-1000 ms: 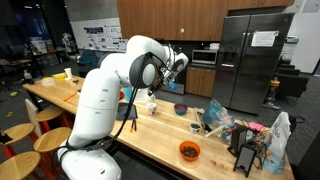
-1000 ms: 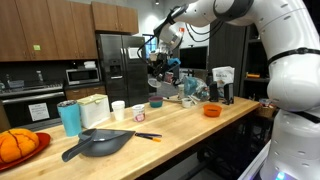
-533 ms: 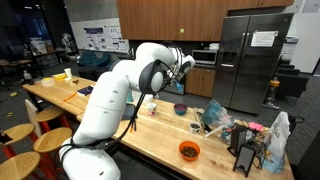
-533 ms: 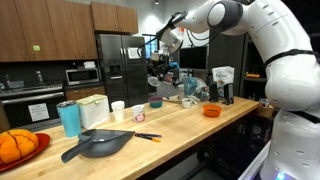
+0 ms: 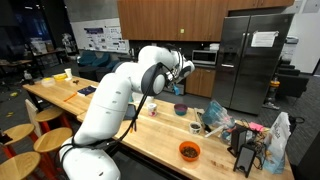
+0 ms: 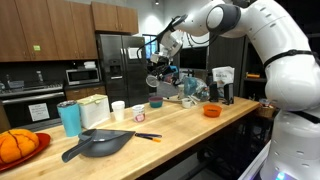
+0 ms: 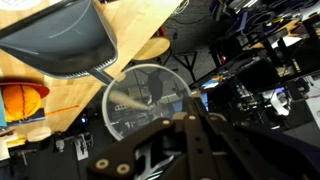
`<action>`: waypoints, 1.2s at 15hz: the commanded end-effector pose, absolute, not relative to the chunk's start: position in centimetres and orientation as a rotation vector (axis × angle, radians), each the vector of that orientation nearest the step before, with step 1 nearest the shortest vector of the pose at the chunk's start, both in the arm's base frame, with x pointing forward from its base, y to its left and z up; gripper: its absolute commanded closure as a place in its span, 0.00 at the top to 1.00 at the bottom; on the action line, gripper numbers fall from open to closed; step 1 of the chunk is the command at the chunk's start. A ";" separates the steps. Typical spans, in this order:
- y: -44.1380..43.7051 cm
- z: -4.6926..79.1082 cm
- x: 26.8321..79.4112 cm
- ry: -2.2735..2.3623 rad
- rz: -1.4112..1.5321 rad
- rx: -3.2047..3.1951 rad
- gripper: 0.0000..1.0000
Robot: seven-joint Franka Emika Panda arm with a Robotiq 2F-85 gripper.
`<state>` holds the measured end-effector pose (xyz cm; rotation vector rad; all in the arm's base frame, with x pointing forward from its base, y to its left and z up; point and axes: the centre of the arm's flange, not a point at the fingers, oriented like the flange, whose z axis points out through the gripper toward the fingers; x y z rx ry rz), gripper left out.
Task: Put the clear lid on the white and pink container.
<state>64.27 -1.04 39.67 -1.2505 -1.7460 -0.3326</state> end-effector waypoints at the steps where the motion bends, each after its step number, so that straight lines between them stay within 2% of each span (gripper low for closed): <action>1: -0.9 37.9 65.9 -1.704 -0.414 -1.045 0.00; 8: 2.3 37.0 66.6 -1.508 -0.505 -0.691 0.00; 14: 3.3 37.7 66.5 -1.400 -0.582 -0.812 0.00; 18: 2.7 38.2 65.6 -1.526 -0.493 -0.991 0.00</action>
